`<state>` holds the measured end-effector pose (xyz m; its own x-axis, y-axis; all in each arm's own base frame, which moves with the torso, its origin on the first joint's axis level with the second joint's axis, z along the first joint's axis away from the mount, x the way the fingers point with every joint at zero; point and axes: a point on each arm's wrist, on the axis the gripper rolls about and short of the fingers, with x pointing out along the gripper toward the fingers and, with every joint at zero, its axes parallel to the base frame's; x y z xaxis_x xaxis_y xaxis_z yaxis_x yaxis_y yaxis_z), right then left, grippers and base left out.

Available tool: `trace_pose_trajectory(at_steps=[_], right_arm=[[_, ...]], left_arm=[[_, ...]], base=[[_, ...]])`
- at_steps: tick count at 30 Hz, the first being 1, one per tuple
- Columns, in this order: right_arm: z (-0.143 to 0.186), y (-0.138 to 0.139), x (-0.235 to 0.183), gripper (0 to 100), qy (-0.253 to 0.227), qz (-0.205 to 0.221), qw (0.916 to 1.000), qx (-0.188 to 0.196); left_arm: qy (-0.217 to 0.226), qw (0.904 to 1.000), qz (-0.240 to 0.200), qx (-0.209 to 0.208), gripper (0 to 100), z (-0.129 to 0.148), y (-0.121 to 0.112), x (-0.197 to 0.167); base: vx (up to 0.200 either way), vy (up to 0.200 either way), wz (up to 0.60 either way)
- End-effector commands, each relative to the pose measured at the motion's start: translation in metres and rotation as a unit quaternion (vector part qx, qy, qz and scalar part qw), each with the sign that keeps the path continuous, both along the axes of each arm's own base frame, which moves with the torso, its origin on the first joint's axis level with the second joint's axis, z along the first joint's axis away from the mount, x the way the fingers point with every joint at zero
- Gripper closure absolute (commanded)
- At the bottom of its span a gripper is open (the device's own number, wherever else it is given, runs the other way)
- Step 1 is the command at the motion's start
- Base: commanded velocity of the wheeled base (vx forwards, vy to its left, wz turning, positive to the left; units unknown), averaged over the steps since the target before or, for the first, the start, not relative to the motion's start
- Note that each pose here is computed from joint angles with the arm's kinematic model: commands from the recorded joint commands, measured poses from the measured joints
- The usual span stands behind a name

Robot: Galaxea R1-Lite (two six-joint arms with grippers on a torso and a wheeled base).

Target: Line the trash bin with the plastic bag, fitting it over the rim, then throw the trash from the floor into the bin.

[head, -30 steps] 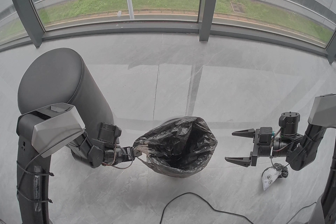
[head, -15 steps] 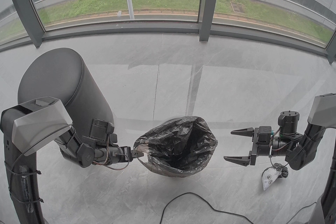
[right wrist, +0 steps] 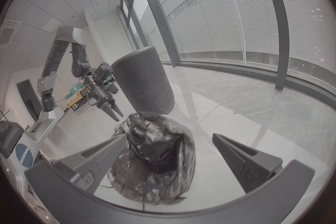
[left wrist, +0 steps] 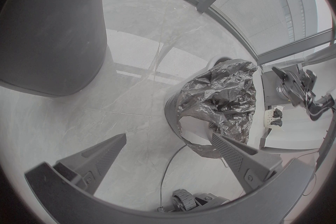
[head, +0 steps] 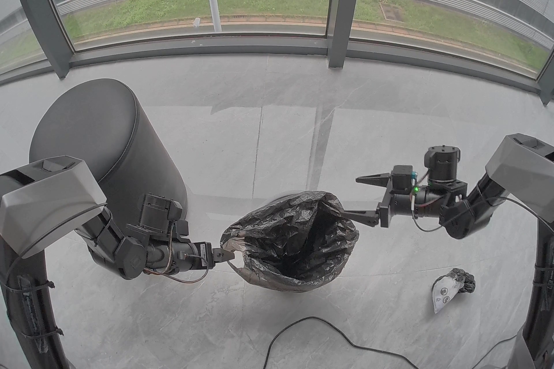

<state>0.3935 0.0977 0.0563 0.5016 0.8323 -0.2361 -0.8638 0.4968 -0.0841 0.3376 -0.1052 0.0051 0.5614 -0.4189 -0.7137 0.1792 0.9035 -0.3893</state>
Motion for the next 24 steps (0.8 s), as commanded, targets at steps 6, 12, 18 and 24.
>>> trace_pose_trajectory(at_steps=[6, 12, 18, 24], right_arm=[[0.049, 0.089, 0.060, 0, 0.030, -0.032, 0.9969, -0.065], [0.040, 0.103, 0.054, 0, 0.029, -0.025, 0.9909, -0.129], [0.030, 0.120, 0.047, 0, 0.030, -0.025, 0.9882, -0.148], [0.011, 0.120, 0.052, 0, 0.012, -0.029, 0.9819, -0.187]], left_arm=[[-0.112, 0.9921, -0.025, -0.050, 0, 0.056, -0.007, -0.019], [-0.119, 0.9908, -0.036, -0.053, 0, 0.053, -0.009, -0.036], [-0.125, 0.9901, -0.034, -0.054, 0, 0.049, -0.005, -0.043], [-0.132, 0.9891, -0.033, -0.056, 0, 0.051, -0.005, -0.044]], base=[[0.000, 0.000, 0.00], [0.000, 0.000, 0.00], [0.000, 0.000, 0.00], [0.000, 0.000, 0.00]])
